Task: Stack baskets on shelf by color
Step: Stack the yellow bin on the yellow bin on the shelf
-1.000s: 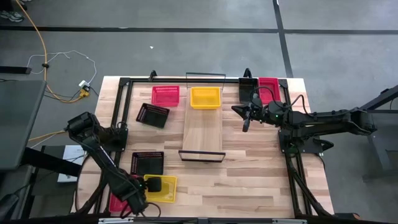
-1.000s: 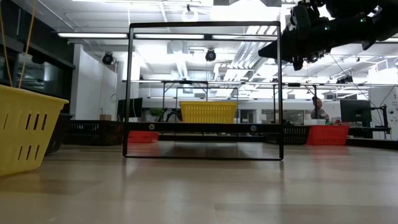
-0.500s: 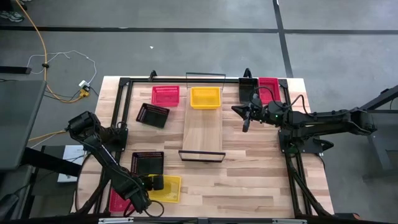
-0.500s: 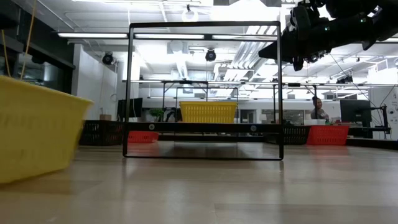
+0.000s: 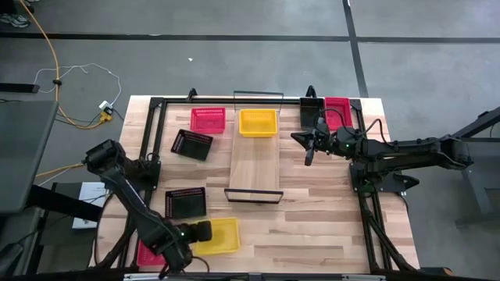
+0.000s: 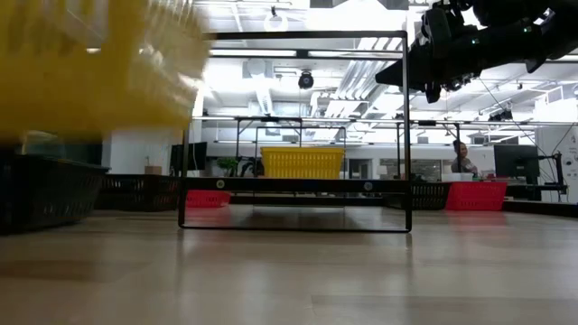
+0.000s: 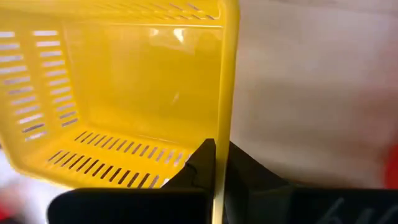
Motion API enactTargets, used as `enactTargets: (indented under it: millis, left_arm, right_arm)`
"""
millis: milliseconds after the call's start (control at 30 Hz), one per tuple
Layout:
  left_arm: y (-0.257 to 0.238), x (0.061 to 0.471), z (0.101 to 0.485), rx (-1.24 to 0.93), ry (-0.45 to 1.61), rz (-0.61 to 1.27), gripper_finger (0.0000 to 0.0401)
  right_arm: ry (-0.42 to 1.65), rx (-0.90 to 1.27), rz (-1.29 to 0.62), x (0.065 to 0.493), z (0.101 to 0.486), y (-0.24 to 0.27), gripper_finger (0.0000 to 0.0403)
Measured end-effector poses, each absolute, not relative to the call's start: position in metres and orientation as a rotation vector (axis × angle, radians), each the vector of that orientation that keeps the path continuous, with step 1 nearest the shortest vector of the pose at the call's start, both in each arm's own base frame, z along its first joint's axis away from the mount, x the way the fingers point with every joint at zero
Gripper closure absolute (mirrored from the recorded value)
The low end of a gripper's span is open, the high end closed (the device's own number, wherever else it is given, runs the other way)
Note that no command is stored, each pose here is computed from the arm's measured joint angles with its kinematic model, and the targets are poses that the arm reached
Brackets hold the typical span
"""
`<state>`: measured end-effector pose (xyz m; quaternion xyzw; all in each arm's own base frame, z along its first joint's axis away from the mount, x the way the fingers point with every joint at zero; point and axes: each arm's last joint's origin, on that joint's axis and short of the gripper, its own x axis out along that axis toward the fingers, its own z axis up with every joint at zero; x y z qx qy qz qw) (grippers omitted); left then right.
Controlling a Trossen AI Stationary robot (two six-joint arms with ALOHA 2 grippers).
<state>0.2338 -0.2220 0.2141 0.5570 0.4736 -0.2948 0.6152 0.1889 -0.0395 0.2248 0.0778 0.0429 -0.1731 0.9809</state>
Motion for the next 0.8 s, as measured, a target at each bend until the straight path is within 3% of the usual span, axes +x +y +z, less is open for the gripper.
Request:
enactTargets:
  millis: [233, 333, 567, 800]
  left_arm:
    - [-0.229, 0.257, 0.270, 1.488, 0.884, -0.422, 0.0401]
    - [-0.213, 0.266, 0.299, 1.467, 0.853, -0.296, 0.0401]
    - [-0.109, 0.272, 0.350, 1.292, 0.958, -0.098, 0.0401]
    - [0.018, 0.279, 0.323, 1.376, 1.263, -0.086, 0.0401]
  right_arm:
    - [0.086, 0.157, -0.349, 0.189, 0.225, -0.040, 0.0403]
    - [0.086, 0.156, -0.349, 0.189, 0.225, -0.040, 0.0403]
    - [0.097, 0.153, -0.349, 0.189, 0.224, -0.040, 0.0403]
    - [0.123, 0.130, -0.349, 0.189, 0.222, -0.040, 0.0403]
